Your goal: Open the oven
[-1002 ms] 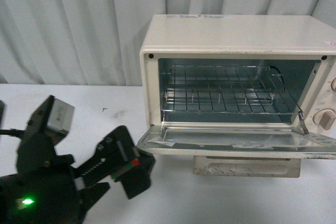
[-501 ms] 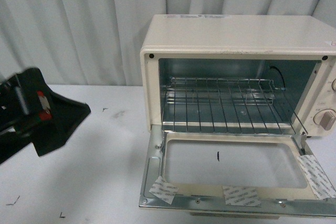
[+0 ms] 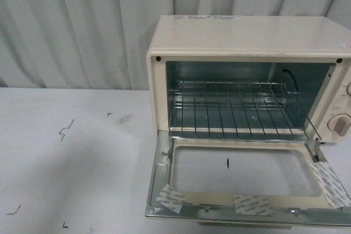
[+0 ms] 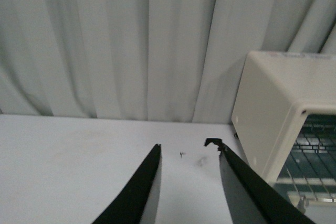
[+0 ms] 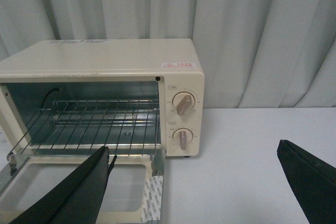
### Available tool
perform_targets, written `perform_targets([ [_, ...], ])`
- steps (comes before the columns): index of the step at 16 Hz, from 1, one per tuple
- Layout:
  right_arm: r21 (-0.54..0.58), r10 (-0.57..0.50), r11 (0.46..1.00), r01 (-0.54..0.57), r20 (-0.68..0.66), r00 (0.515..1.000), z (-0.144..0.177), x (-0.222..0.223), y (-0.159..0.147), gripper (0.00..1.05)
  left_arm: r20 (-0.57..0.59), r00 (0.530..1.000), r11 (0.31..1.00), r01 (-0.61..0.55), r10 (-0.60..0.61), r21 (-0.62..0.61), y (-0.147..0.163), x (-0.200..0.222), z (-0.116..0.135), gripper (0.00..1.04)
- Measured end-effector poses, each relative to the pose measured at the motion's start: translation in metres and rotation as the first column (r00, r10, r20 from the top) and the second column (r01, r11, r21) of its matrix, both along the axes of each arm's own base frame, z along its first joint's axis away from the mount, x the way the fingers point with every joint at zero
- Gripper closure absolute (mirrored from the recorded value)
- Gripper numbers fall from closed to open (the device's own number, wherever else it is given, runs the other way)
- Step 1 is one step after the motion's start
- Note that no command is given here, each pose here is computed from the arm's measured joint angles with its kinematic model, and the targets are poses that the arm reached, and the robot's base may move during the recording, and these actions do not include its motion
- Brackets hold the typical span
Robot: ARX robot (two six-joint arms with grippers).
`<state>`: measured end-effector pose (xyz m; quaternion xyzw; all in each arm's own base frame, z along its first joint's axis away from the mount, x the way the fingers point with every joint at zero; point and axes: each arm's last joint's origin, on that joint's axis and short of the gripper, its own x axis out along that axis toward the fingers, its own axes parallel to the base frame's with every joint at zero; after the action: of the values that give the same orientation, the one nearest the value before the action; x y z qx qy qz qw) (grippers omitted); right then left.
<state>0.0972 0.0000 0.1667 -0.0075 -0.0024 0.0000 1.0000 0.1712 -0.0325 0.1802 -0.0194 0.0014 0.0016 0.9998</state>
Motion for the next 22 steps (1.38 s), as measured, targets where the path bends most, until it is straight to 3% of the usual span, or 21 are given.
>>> perform_targets([
  [3,0.000,0.000,1.000,0.000,0.000,1.000,0.000,0.000,0.000,0.06,-0.008,1.000,1.000,0.000,0.000,0.022,0.013,-0.016,-0.006,1.03],
  [4,0.000,0.000,1.000,0.000,0.000,1.000,0.000,0.000,0.000,0.06,0.035,0.999,1.000,-0.002,0.002,0.017,0.015,-0.020,-0.008,1.03],
  [6,0.000,0.000,1.000,0.000,0.000,1.000,0.000,0.000,0.000,0.06,-0.048,0.999,1.000,0.003,-0.001,0.028,0.020,-0.028,-0.022,1.03],
  [9,0.000,-0.001,1.000,0.001,0.000,1.000,0.000,0.000,0.000,0.06,0.005,1.000,1.000,-0.022,0.022,0.022,0.034,-0.037,-0.013,1.03],
  [22,0.000,0.000,1.000,0.000,0.000,1.000,0.000,0.000,0.000,0.06,0.012,1.000,1.000,0.005,-0.005,0.023,0.032,-0.061,-0.011,1.03],
])
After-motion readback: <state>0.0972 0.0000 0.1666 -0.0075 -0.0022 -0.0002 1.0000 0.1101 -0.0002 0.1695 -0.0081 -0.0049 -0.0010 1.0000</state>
